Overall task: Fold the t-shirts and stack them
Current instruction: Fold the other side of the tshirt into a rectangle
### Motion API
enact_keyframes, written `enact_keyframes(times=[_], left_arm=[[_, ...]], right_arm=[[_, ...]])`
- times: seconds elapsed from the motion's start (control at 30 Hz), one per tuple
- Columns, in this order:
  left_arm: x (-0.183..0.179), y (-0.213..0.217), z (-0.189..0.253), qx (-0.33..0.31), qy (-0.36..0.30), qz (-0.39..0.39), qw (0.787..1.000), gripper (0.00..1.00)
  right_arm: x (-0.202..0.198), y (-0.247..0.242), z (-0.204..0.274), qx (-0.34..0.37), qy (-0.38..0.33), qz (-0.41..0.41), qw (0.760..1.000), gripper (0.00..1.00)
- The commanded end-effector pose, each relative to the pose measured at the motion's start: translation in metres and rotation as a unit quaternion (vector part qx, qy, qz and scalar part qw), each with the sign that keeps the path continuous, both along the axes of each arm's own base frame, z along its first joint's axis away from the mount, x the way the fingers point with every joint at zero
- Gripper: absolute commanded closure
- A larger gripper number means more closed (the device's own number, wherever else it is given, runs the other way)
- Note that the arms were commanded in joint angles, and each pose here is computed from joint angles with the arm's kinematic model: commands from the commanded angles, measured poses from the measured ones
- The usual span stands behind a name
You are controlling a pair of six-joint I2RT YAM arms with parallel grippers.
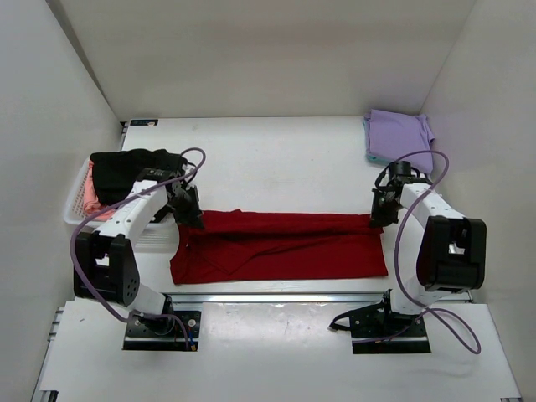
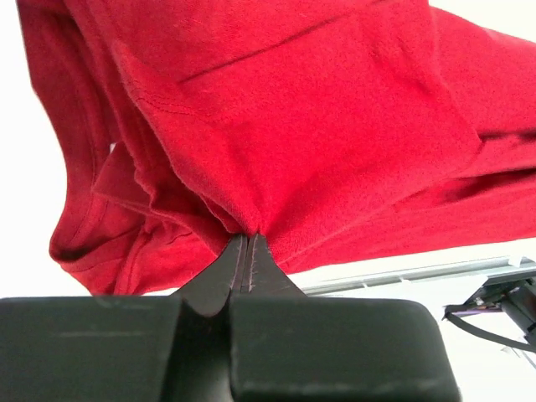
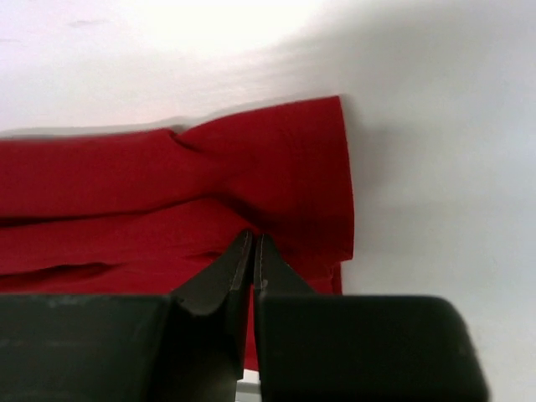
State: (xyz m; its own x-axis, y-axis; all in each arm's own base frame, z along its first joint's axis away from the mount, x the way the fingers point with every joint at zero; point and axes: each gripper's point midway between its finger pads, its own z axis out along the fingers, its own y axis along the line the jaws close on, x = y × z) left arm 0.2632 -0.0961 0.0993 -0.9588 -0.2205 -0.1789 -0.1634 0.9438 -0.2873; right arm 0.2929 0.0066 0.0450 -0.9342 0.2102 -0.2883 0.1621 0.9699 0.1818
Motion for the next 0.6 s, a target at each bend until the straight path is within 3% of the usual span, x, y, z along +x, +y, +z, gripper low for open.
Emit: enact_keyframes(times=[0.0, 0.07, 0.1, 0.23, 0.4, 0.57], left_arm=[[-0.009, 0.01, 0.001, 0.012, -0.007, 0.016, 1.0, 1.0], [-0.013, 0.018, 0.002, 0.023, -0.007, 0.027, 0.999, 0.71], [-0.016, 0.02, 0.001, 0.028, -0.003, 0.031, 0.999, 0.67], [-0.013, 0.022, 0.006, 0.038, -0.012, 0.033, 0.999, 0.65], [-0.006, 0.016, 0.01, 0.027, -0.017, 0.031, 0.999, 0.68], [-0.011, -0.007, -0.003, 0.0, -0.006, 0.014, 1.0, 0.63]], right_arm=[[-0.004, -0.02, 0.012, -0.052, -0.015, -0.027, 0.998, 1.0], [-0.017, -0.024, 0.012, -0.065, -0.004, -0.041, 0.997, 0.98], [-0.021, -0.03, 0.018, -0.086, -0.006, -0.055, 0.995, 0.96], [-0.033, -0.024, 0.032, -0.094, -0.025, -0.061, 0.993, 0.74], [-0.024, -0.017, 0.044, -0.067, -0.06, -0.07, 0.993, 0.71], [-0.007, -0.004, 0.043, -0.022, -0.095, -0.053, 0.994, 0.73]])
